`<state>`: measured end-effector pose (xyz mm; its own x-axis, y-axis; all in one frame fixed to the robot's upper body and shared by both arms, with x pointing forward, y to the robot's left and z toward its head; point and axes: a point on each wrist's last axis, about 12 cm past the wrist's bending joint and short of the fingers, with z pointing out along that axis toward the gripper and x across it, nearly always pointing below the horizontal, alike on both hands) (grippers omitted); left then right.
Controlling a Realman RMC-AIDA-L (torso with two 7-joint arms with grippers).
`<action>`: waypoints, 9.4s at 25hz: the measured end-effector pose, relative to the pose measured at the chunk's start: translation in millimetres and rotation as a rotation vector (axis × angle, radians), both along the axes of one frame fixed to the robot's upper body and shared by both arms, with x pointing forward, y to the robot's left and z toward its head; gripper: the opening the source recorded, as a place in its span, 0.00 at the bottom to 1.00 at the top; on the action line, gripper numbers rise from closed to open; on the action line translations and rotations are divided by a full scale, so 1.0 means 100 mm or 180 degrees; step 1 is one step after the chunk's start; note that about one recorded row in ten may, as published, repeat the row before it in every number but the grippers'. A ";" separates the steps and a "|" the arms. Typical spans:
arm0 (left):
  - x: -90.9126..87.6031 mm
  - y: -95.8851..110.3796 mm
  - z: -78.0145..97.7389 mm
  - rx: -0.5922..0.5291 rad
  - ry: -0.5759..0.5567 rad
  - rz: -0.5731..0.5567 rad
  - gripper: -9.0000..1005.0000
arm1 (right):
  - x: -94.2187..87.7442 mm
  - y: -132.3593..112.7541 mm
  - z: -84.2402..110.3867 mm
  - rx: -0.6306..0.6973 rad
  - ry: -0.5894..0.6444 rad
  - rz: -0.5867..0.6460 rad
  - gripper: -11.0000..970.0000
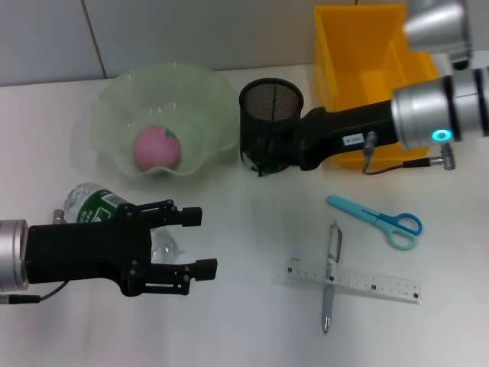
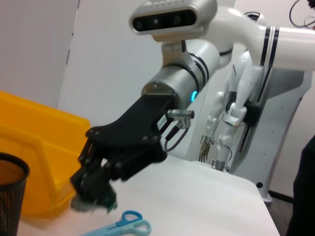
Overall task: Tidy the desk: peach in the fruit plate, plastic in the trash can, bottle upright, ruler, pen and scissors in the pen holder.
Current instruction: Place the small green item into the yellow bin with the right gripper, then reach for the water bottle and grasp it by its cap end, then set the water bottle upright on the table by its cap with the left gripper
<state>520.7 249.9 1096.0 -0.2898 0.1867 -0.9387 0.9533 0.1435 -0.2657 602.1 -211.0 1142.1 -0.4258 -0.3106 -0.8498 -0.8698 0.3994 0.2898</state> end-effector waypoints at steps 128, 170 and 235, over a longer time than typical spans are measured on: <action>0.40 -0.89 0.79 0.2628 -0.2164 -0.2108 0.86 | -0.45 -0.80 -0.35 0.0276 0.0970 -0.0389 0.83; 0.65 -1.18 0.37 0.3375 -0.2249 -0.2386 0.86 | -0.38 -0.78 -0.32 0.0222 0.0999 -0.0456 0.83; 0.78 -0.85 0.80 0.2723 -0.1665 -0.1519 0.45 | -0.26 -0.70 -0.21 0.0174 0.0904 -0.0353 0.83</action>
